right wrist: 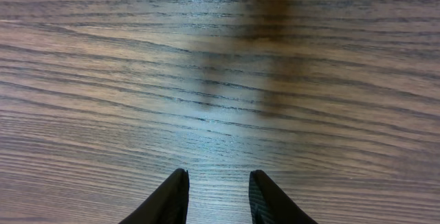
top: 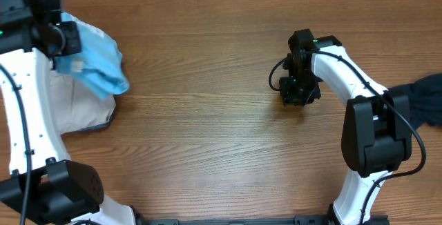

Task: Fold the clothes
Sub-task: 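Lift and carry the T-shirt left onto the beige pants, then lower the T-shirt onto the pants and open the left gripper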

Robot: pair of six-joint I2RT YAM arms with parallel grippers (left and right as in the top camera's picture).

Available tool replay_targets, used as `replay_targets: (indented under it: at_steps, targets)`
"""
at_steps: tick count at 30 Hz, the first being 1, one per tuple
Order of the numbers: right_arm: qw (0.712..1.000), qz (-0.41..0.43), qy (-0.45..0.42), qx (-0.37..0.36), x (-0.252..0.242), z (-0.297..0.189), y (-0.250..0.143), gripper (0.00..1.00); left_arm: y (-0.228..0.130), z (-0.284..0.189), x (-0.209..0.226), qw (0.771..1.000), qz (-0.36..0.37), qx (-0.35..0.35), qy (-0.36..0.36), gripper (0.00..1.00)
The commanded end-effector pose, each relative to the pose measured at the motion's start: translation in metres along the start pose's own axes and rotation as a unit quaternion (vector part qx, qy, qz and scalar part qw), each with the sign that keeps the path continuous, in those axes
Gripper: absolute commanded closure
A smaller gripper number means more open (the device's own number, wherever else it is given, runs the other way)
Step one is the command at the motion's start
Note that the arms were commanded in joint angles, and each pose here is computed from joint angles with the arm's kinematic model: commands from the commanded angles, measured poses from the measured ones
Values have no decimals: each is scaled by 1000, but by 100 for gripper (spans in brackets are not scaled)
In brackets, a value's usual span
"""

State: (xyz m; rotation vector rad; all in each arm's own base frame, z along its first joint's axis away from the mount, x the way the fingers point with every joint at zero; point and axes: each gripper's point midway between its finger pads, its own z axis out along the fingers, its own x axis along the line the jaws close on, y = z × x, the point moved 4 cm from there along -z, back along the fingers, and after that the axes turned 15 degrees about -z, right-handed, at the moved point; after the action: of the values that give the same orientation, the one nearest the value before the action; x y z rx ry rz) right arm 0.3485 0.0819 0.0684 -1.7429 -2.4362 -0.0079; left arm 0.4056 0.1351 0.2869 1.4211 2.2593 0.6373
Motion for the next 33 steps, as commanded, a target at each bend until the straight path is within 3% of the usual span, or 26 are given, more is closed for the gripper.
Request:
replay_targets:
  at_steps: [1,12,33]
  targets:
    - [1000,-2,-2,-18,0,-12,1,65,19,-20,21,999,-6,-41,-10,96]
    - [1000,-1,-1,-14,1,-12,-1,65,30,-21,76,997,-45,-66,15,96]
    - [1000,0,0,-2,1,-12,-6,64,5,67,146,991,-115,23,66,94]
